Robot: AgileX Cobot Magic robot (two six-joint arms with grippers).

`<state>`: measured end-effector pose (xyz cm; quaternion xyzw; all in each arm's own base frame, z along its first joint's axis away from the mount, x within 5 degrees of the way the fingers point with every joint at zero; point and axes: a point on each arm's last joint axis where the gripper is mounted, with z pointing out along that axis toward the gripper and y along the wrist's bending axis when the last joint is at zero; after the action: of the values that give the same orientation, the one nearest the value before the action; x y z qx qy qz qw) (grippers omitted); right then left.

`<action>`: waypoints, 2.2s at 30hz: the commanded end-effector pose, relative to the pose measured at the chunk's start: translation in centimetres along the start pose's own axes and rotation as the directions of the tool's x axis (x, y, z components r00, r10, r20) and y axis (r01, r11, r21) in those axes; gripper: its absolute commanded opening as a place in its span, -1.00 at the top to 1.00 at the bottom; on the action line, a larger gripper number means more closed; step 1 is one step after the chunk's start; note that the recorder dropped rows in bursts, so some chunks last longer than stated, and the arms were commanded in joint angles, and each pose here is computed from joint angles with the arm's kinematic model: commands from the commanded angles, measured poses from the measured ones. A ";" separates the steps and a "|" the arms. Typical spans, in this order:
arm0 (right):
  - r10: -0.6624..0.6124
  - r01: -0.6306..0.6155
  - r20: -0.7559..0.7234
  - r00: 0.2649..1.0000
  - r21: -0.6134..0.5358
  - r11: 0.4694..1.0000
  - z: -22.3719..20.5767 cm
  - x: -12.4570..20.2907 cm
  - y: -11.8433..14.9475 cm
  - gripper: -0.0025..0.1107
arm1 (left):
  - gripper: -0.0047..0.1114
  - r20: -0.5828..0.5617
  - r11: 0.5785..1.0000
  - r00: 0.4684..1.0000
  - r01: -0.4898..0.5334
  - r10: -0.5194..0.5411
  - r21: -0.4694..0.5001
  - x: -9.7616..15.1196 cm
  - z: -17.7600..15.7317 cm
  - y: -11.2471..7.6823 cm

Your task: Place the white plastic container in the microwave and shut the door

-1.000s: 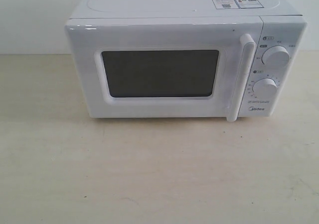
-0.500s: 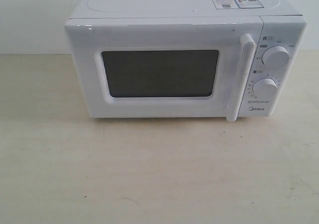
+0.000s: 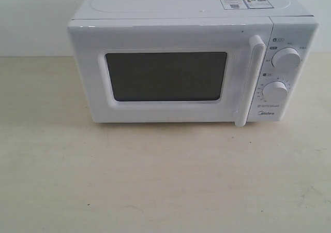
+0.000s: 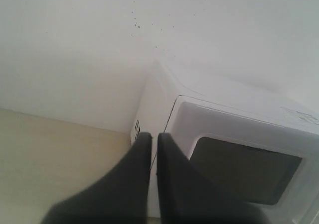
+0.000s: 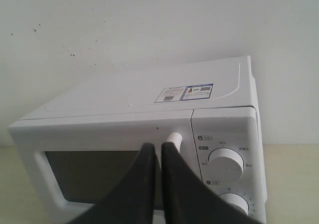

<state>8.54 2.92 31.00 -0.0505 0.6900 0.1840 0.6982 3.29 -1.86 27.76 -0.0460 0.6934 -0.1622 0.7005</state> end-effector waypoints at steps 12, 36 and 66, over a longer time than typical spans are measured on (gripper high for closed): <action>0.003 -0.003 -0.002 1.000 0.005 1.000 0.0 0.1 -0.1 0.91 | 0.84 -0.016 0.983 0.995 -0.101 0.100 -0.156 3.1 1.1 2.7; 0.005 -0.005 -0.002 1.000 0.005 1.000 0.0 0.1 -0.1 0.91 | 0.84 -0.176 0.935 0.972 -0.203 0.156 -0.291 7.6 1.4 5.4; 0.003 -0.003 -0.002 1.000 -0.006 1.000 0.0 0.1 0.0 0.91 | 0.84 -0.226 0.940 0.963 -0.207 0.147 -0.271 8.1 1.4 5.3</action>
<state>8.54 2.92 31.00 -0.0482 0.6901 0.1863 0.6976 5.44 0.51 18.78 -0.0914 0.7701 -0.0216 0.6309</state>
